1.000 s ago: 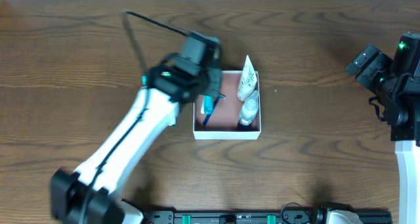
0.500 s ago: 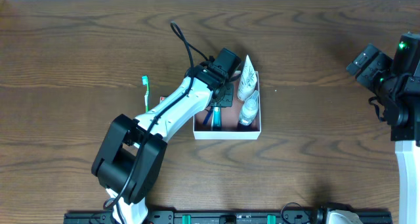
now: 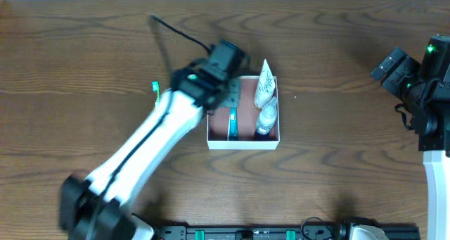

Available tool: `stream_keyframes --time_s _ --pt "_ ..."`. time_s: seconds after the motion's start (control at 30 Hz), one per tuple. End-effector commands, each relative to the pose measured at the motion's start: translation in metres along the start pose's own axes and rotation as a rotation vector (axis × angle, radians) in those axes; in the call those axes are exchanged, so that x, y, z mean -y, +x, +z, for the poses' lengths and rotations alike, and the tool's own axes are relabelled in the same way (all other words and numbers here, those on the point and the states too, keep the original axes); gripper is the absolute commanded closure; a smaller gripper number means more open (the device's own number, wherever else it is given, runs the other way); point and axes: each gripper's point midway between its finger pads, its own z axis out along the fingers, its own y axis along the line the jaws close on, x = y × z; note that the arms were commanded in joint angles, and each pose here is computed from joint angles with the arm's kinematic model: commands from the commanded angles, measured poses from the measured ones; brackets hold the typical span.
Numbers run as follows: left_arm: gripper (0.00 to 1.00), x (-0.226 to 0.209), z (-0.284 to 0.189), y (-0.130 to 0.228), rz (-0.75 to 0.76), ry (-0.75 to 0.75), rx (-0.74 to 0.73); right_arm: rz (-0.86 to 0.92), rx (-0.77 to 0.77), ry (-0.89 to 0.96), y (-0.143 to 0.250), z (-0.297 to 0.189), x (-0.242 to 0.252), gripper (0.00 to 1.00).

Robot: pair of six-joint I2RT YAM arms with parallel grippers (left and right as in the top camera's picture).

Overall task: Pack container
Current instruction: 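Place the toothpaste tube into the box and release, then grasp the green toothbrush with the left gripper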

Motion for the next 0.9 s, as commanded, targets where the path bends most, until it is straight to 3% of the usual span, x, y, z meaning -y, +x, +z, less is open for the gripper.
stream_keyframes --time_s 0.0,0.07,0.3,0.47,0.87 --pt "0.41 -0.059 -0.032 -0.024 -0.034 -0.163 0.101 0.020 0.008 0.009 -0.003 -0.001 0.002 0.01" --pt "0.37 -0.090 -0.031 -0.021 -0.070 -0.214 0.068 0.019 0.008 0.009 -0.003 -0.001 0.002 0.01" --pt "0.36 -0.178 0.023 0.013 -0.250 -0.285 -0.147 0.019 0.008 0.009 -0.003 -0.001 0.002 0.01" --pt "0.36 -0.184 0.078 0.033 -0.228 -0.130 -0.300 0.019 0.009 0.008 -0.003 -0.001 0.002 0.01" --pt "0.43 -0.210 0.140 0.070 -0.228 -0.141 -0.453 0.019 0.009 0.008 -0.003 -0.001 0.002 0.01"
